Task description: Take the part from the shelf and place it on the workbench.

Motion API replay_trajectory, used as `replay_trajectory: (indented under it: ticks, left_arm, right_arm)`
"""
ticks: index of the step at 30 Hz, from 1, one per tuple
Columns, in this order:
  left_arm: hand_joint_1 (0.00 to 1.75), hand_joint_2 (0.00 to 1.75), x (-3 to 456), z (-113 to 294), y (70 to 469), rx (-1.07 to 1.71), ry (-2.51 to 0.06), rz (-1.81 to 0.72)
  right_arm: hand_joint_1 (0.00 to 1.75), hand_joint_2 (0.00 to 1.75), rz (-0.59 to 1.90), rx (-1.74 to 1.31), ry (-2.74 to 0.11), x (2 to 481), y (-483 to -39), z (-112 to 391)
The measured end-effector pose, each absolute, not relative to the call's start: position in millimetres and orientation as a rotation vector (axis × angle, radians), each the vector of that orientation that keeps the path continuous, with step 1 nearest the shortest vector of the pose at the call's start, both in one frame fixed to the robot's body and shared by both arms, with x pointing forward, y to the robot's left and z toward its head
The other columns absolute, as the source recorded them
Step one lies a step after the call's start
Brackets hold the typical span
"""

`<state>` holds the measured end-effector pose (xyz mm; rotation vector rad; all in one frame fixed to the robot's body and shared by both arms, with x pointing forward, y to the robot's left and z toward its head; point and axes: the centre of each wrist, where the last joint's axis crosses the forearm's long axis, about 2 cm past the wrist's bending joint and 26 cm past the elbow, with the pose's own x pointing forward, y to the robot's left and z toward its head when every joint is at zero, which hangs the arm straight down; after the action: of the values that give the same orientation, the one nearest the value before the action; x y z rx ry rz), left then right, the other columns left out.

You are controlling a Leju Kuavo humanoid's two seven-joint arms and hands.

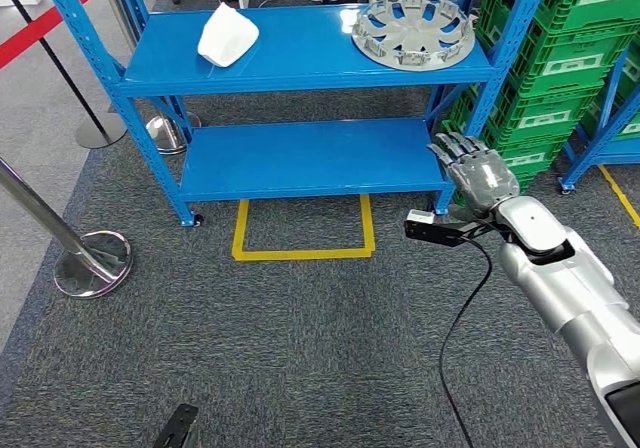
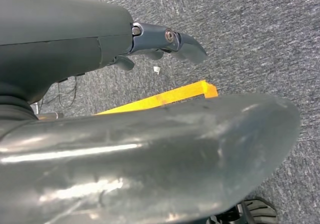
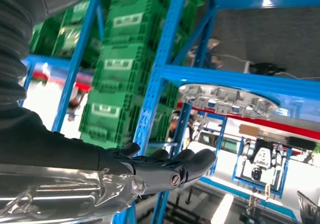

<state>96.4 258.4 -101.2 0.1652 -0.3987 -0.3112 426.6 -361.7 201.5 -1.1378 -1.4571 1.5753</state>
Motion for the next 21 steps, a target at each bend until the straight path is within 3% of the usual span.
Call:
replay_trajectory:
  ticks: [10, 21]
  left_arm:
    - [0.00, 0.00, 96.2, -101.3, 258.3, 0.159, -0.399, -0.313]
    - [0.00, 0.00, 96.3, -101.3, 258.3, 0.161, -0.401, -0.316]
  right_arm:
    - [0.00, 1.75, 1.383, -0.945, -1.629, 415.3, -371.5, 191.6]
    - [0.00, 1.75, 1.296, -0.960, -1.726, 403.6, -376.6, 201.3]
